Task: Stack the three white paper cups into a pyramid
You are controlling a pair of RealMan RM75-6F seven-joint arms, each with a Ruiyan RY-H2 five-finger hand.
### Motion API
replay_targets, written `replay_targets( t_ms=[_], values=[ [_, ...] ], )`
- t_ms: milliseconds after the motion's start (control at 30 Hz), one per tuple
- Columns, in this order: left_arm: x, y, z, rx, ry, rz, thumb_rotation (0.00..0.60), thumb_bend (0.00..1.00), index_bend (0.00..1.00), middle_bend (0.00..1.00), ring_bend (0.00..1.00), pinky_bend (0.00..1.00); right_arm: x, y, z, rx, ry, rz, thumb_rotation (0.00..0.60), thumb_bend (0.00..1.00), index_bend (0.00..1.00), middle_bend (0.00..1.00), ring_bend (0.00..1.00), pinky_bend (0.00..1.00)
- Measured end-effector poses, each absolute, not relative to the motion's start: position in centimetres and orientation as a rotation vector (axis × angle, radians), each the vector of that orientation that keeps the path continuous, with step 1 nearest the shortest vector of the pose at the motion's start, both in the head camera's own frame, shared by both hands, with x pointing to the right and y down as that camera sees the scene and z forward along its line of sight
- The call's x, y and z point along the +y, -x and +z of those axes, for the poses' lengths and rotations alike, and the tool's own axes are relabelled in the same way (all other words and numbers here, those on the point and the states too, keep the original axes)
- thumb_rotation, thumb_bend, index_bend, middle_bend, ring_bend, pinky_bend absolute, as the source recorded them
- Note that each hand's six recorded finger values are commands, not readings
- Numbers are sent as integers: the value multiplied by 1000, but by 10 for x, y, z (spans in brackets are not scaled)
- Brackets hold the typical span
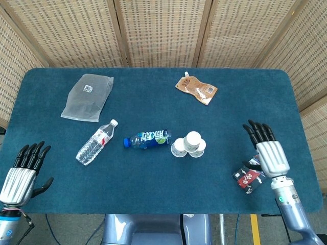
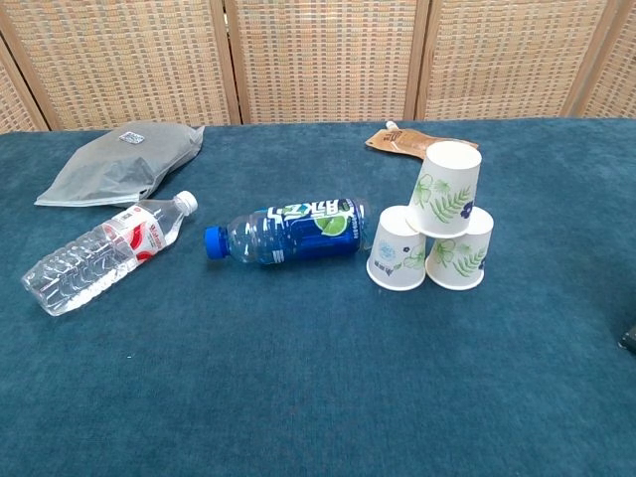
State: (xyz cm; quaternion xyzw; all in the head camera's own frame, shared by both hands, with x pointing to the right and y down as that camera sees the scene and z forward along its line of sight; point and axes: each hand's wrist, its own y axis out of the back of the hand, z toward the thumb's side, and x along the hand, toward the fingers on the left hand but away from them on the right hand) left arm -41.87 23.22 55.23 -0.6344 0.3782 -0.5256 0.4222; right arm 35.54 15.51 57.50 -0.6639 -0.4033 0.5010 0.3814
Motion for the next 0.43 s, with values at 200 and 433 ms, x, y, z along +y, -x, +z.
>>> replay_targets(
  t_ms=[200, 433],
  values=[
    [237, 431, 553, 961, 1567, -1359, 600, 289, 39, 0, 0, 21, 196, -385, 573, -1038, 1612, 1282, 600, 152, 55, 0, 0, 44],
    [235, 437, 551, 984, 1542, -1360, 600, 289, 39, 0, 0, 21, 218, -390, 581, -1018, 1633, 1296, 600, 153, 54, 0, 0, 44]
  ],
)
